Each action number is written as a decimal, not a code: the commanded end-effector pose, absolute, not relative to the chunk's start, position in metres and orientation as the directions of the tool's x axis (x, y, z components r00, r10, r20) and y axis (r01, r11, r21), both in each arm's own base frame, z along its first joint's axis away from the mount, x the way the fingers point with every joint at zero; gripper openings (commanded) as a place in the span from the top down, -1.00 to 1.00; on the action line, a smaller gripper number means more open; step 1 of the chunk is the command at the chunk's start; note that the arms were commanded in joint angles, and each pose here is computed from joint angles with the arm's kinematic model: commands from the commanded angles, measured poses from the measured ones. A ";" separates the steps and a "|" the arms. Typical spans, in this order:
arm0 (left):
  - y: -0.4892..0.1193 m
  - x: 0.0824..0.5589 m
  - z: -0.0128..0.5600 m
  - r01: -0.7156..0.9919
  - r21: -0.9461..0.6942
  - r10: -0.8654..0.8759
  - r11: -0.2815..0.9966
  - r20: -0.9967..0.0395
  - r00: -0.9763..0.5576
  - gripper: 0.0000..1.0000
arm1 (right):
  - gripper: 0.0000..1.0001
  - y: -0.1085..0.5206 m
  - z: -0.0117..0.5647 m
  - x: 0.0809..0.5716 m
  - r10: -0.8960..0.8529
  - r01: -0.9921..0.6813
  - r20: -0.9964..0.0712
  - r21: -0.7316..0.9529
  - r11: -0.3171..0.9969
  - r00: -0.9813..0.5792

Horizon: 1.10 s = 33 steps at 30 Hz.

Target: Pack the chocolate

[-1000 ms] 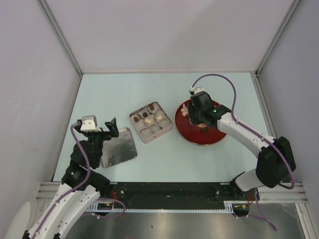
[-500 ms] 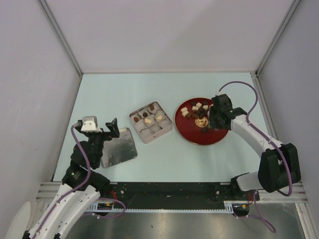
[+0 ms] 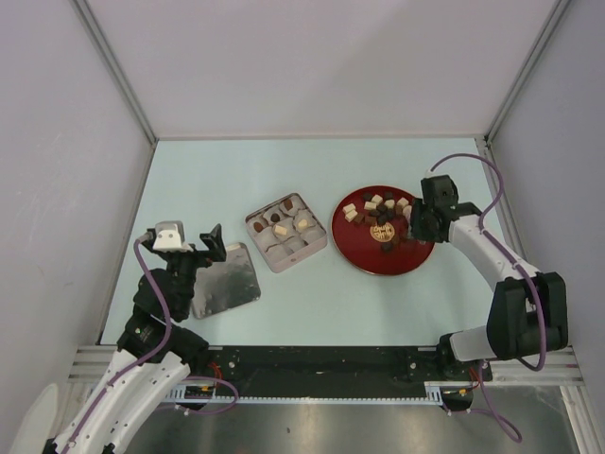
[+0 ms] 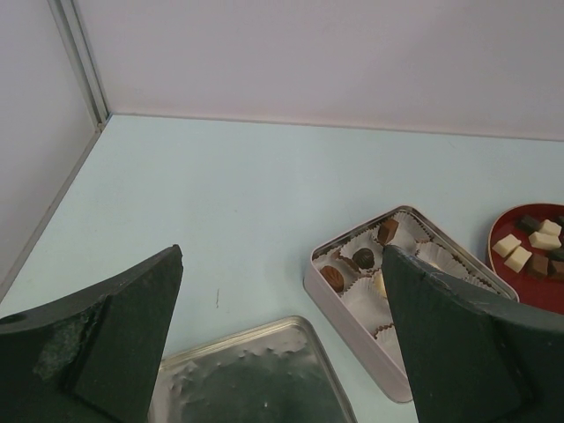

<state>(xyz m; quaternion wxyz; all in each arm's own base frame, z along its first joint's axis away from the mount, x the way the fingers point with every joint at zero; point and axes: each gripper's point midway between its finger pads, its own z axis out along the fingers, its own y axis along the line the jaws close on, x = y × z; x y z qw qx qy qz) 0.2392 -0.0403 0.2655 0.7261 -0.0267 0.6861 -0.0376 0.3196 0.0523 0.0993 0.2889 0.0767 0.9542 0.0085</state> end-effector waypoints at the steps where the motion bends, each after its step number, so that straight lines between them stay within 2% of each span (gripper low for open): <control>1: -0.039 0.239 0.273 0.020 -0.088 -0.090 0.996 -0.992 0.091 -1.00 | 0.10 0.052 0.100 0.334 0.129 0.088 -0.570 0.099 0.991 -0.811; 16: -0.041 0.240 0.272 0.029 -0.088 -0.091 0.996 -0.992 0.086 -1.00 | 0.16 0.061 0.074 0.326 0.044 -0.024 -0.482 0.134 0.991 -0.875; 33: -0.042 0.240 0.272 0.033 -0.089 -0.091 0.995 -0.992 0.085 -1.00 | 0.13 0.078 0.085 0.324 0.012 -0.099 -0.501 0.194 0.976 -0.865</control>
